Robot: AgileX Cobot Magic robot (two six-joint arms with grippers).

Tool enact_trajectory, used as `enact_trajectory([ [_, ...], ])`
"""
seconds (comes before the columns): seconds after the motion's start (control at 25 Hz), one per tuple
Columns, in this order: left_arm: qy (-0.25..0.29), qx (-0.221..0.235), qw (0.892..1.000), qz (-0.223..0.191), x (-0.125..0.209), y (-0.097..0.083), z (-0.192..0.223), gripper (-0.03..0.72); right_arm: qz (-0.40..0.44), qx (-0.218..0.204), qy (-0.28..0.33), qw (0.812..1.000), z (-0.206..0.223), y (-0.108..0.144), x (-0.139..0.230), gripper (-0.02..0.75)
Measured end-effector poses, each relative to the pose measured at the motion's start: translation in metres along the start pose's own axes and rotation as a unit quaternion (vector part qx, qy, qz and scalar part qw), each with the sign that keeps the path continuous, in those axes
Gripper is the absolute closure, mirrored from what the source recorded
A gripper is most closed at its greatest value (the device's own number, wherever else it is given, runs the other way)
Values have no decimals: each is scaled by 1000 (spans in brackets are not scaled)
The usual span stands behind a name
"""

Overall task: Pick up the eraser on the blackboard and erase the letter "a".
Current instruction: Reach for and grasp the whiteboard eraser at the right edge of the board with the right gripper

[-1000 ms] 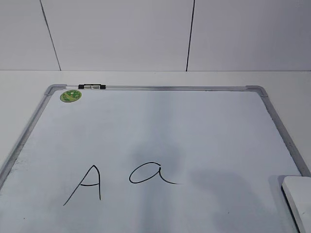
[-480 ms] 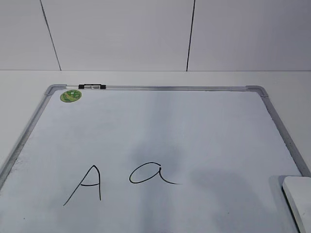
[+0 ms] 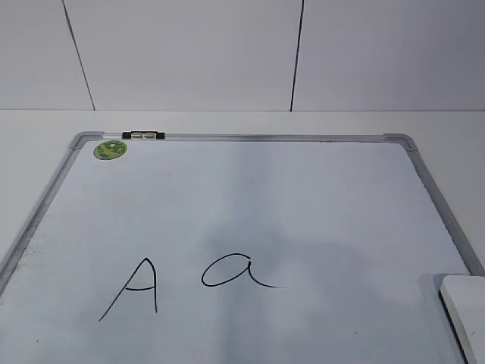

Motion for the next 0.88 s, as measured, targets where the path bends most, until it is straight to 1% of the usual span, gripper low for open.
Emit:
enact_trajectory([
  [0.12,0,0,1000,0,0,0,0,454,4,-13,43,999,6,10,-11,146],
  [0.24,0,0,1000,0,0,0,0,454,9,-37,96,995,19,23,-14,146],
  [0.44,0,0,1000,0,0,0,0,454,21,-51,153,987,36,33,-16,146],
  [0.68,0,0,1000,0,0,0,0,454,-4,-47,217,975,53,34,-11,146],
  [0.88,0,0,1000,0,0,0,0,454,-5,-32,262,965,67,31,-9,146],
])
Point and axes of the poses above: a point on each arm's last joint axis where the gripper is mounted, z pointing out along that axis toward the gripper, y along the wrist's bending axis when the last joint is at zero, x = y × z, the point moved 8 cm from there along z, pointing out along that axis toward the gripper, and after that the axes turned 11 degrees about z, right-handed, at the moved point
